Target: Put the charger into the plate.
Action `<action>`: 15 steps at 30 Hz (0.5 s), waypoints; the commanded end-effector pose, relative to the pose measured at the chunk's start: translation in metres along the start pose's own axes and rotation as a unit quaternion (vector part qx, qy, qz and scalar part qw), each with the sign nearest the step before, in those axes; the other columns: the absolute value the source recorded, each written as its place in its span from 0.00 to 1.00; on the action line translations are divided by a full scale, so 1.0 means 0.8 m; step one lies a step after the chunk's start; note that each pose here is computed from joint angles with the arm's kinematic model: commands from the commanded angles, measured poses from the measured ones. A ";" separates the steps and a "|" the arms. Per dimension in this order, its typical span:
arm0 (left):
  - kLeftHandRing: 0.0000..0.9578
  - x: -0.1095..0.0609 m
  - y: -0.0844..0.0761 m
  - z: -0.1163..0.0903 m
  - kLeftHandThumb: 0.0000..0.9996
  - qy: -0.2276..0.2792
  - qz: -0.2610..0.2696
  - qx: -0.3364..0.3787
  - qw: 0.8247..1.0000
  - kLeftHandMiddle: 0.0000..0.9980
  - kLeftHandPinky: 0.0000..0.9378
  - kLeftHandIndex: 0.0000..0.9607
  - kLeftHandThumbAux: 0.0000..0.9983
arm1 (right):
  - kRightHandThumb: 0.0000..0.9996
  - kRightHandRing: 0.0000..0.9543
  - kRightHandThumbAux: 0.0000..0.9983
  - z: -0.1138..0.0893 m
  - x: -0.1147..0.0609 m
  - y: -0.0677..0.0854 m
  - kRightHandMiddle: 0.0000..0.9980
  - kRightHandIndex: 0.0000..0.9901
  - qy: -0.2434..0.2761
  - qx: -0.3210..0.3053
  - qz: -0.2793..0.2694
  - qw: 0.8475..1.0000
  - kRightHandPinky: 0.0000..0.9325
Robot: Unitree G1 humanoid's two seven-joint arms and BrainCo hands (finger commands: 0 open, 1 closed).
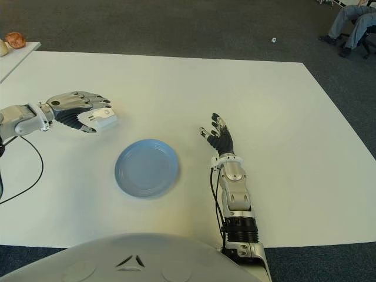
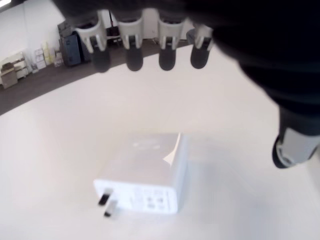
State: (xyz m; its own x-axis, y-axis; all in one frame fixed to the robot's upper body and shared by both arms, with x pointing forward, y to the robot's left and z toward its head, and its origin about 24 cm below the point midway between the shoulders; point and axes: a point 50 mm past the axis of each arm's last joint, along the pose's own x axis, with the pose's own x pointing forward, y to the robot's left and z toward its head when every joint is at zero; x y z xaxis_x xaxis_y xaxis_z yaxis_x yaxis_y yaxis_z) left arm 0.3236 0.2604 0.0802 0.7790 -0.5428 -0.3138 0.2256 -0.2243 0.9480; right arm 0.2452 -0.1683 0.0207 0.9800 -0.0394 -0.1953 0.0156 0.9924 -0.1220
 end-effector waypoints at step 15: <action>0.00 0.093 -0.021 0.028 0.30 0.204 0.034 -0.218 0.954 0.00 0.06 0.00 0.42 | 0.05 0.02 0.82 -0.006 0.013 0.000 0.03 0.00 0.000 -0.003 -0.015 1.000 0.07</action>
State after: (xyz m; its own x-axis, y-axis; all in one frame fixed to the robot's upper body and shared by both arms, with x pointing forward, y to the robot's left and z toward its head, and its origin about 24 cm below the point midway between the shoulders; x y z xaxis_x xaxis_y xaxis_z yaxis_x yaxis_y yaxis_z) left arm 0.3603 0.2151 0.0468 0.9279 -0.2419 -0.2836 0.3220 0.1369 0.9368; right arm 0.2511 -0.1697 0.0141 0.9777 -0.0556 -0.2024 0.0295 0.9911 -0.1300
